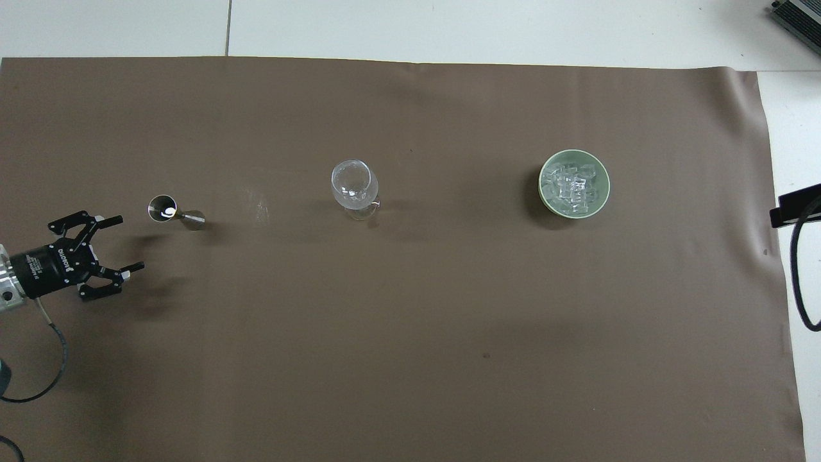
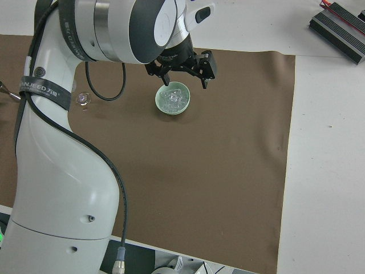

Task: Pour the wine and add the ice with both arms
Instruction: 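Move the left gripper open toward the small metal cup, then close the left gripper around the small metal cup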

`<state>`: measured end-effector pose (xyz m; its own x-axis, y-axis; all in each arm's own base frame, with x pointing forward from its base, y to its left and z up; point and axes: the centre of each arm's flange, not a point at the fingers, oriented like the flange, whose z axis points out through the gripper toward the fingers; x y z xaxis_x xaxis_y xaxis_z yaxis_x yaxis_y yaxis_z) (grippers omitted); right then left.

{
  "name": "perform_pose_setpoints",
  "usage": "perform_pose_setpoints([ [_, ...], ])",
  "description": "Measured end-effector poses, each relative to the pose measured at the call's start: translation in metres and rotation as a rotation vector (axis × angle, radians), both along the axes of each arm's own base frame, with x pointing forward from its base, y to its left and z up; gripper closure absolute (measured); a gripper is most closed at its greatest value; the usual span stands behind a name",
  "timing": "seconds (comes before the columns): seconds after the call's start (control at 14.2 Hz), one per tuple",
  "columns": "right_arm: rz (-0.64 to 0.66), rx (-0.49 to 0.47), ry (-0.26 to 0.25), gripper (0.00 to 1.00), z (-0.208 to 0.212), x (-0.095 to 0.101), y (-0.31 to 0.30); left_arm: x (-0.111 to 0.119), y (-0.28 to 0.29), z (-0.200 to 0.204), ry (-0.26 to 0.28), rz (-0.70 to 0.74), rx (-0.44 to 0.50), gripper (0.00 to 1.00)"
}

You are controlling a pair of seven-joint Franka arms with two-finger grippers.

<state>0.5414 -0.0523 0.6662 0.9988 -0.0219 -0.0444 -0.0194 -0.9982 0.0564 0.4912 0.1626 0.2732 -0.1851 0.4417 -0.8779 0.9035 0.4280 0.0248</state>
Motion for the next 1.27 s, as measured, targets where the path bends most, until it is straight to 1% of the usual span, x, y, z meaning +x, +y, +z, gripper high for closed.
perform_pose_setpoints([
  [0.21,0.000,0.000,0.000,0.00,0.000,0.000,0.000,0.001,-0.002,-0.006,-0.009,0.011,-0.019,0.00],
  [0.42,0.000,0.000,0.000,0.00,0.000,0.000,0.000,-0.001,-0.011,-0.015,-0.037,0.028,-0.048,0.00],
  [0.57,0.000,0.000,0.000,0.00,0.000,0.000,0.000,0.003,-0.026,-0.023,-0.049,0.027,-0.074,0.00],
  [0.78,0.000,0.000,0.000,0.00,0.000,0.000,0.000,0.008,-0.040,-0.025,-0.057,0.020,-0.089,0.00],
  [1.27,0.000,0.000,0.000,0.00,0.000,0.000,0.000,0.010,-0.063,-0.031,-0.063,0.038,-0.103,0.00],
])
